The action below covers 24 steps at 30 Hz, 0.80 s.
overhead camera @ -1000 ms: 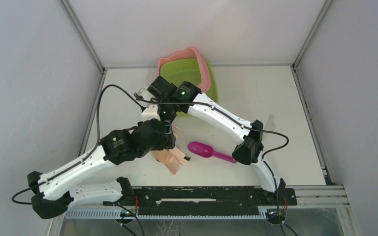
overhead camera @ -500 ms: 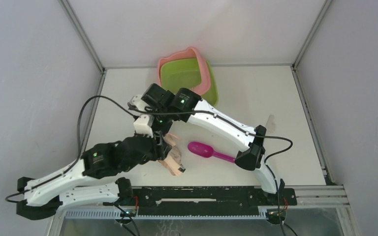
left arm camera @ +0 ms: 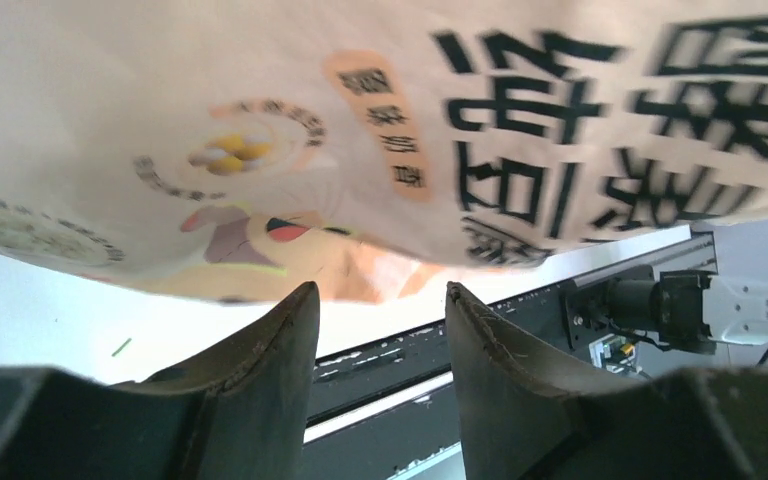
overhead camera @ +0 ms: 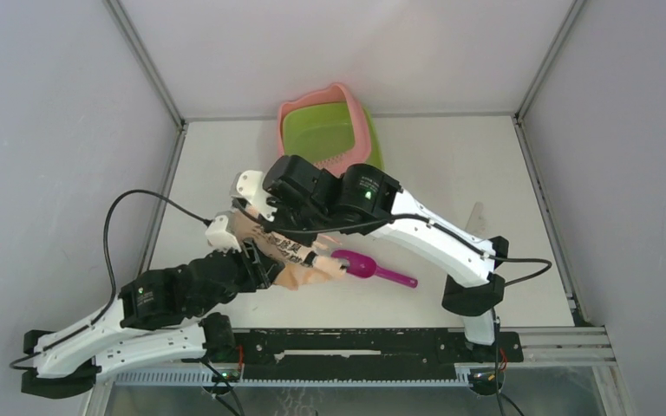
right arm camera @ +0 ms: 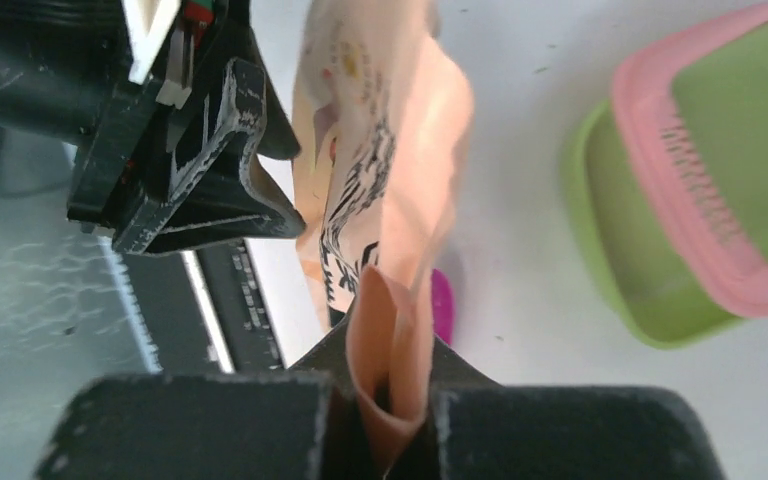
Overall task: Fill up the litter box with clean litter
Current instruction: Open the cat litter bag at the center of the board.
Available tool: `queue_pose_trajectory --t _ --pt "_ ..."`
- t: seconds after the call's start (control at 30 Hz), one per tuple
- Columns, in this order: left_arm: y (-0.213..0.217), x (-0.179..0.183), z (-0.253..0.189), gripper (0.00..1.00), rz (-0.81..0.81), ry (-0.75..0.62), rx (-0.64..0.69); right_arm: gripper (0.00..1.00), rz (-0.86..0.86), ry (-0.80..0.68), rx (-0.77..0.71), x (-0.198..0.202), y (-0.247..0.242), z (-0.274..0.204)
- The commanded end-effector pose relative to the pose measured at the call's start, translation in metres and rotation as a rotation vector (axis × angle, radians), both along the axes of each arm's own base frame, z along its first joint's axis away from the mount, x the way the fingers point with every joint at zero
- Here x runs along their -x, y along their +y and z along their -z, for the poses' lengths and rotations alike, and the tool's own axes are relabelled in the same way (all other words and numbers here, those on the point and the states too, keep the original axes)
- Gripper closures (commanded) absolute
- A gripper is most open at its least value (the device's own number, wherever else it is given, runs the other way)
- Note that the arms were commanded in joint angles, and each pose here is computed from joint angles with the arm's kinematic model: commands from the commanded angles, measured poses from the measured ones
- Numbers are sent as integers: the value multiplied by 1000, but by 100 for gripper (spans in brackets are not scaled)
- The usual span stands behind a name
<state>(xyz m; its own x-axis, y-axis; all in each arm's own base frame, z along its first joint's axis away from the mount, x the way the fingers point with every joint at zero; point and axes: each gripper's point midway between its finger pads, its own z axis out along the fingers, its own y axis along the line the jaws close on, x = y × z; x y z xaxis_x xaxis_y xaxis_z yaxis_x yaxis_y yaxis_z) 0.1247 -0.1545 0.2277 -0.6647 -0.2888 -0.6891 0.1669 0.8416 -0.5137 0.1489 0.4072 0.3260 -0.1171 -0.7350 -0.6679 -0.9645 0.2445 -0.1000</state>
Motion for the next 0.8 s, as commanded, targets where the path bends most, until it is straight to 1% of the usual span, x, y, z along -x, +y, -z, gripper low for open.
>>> queue_pose_trajectory --t 0.0,0.1,0.2,0.27,0.33,0.4,0.43,0.47,0.6,0.73,0.77 --pt "15 -9 10 46 -105 -15 4 100 66 -319 -137 -22 -5 -69" --pt "22 -9 12 46 -127 -13 8 100 59 -415 -84 -27 -3 -64" --pt "35 -8 12 46 -165 -14 23 100 47 -494 9 -34 4 -44" --pt "47 -8 13 46 -208 -16 47 100 39 -520 62 -37 13 -28" --pt "58 -7 15 44 -242 -20 75 100 30 -512 87 -36 19 -12" --pt "61 -7 17 37 -246 -28 95 100 31 -499 89 -33 23 -2" --pt "57 -6 17 31 -225 -35 107 100 22 -482 83 -31 24 3" --pt "53 -6 17 27 -205 -42 114 100 20 -475 75 -29 25 5" --pt "46 -7 9 24 -162 -80 132 100 1 -442 38 -20 25 6" --pt "39 -9 1 21 -73 -185 130 100 -18 -418 35 -14 22 9" --pt "35 -9 0 19 -48 -205 130 100 -27 -409 33 -11 22 10"
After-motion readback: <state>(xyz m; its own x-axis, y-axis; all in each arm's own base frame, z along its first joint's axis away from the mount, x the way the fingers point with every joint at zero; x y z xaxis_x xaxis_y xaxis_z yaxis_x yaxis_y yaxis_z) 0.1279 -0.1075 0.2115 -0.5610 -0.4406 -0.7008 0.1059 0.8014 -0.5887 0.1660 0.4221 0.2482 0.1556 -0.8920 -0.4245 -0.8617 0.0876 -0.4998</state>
